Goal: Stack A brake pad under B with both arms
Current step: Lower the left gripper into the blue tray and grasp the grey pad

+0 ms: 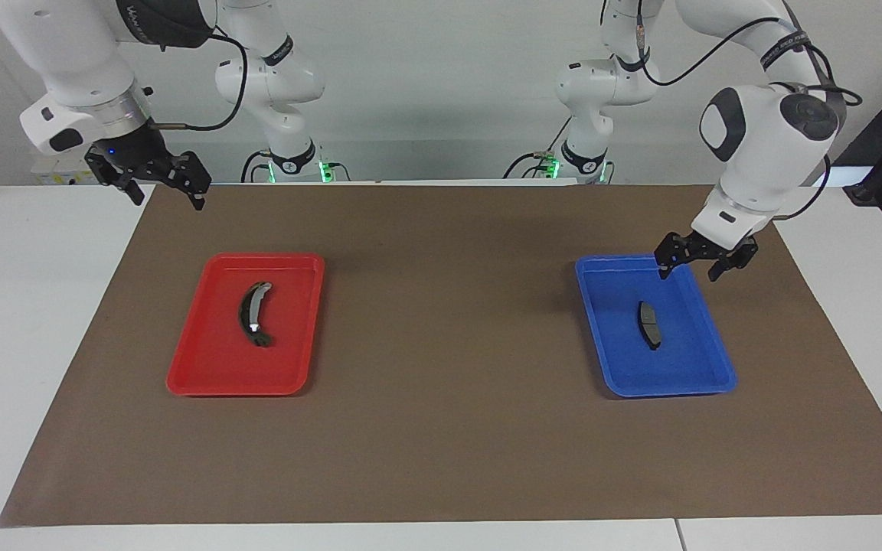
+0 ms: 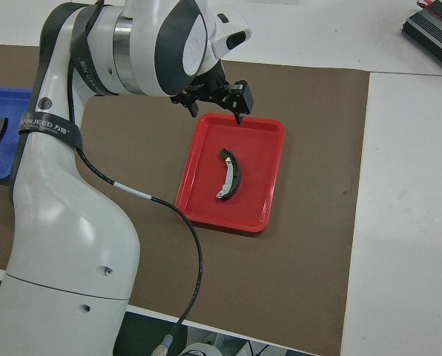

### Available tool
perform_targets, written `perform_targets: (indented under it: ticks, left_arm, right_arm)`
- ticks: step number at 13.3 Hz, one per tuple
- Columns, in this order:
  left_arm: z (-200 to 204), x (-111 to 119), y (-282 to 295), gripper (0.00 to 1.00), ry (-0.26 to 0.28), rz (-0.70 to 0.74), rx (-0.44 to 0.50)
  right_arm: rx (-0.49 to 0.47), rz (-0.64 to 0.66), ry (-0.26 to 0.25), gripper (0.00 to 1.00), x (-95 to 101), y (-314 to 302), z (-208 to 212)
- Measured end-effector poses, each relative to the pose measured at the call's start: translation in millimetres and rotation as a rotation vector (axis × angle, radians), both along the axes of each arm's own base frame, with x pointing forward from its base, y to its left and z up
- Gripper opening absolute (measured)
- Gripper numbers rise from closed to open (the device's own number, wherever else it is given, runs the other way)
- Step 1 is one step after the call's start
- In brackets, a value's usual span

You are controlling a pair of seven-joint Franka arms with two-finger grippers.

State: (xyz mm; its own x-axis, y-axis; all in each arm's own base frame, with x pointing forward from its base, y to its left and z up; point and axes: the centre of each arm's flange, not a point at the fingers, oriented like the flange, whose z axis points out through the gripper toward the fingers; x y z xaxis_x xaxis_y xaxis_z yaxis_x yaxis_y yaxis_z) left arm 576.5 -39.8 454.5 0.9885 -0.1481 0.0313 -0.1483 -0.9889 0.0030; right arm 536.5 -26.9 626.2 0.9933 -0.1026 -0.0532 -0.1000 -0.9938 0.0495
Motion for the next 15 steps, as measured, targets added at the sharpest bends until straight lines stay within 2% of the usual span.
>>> perform_targets:
  ticks: [5, 8, 10, 14, 15]
  left_arm:
    - [-108.1, 12.9, 0.5, 0.96, -0.011, 0.003, -0.005]
    - [-151.9, 4.9, 20.4, 0.96, 0.03, 0.011, -0.004]
    - [-164.7, -1.8, 28.5, 0.93, 0.056, 0.004, -0.003]
    - [-164.9, -3.0, 24.1, 0.92, 0.057, -0.007, -0.004]
    - [-163.8, -3.0, 22.7, 0.86, 0.055, -0.01, -0.004]
  right_arm:
    - [0.0, 0.0, 0.0, 1.0, 0.0, 0.0, 0.0]
    - [0.0, 0.0, 0.0, 1.0, 0.0, -0.1, 0.0]
    - [0.0, 0.0, 0.0, 1.0, 0.0, -0.2, 0.0]
    - [0.0, 0.0, 0.0, 1.0, 0.0, -0.2, 0.0]
    - [0.0, 0.0, 0.0, 1.0, 0.0, -0.3, 0.0]
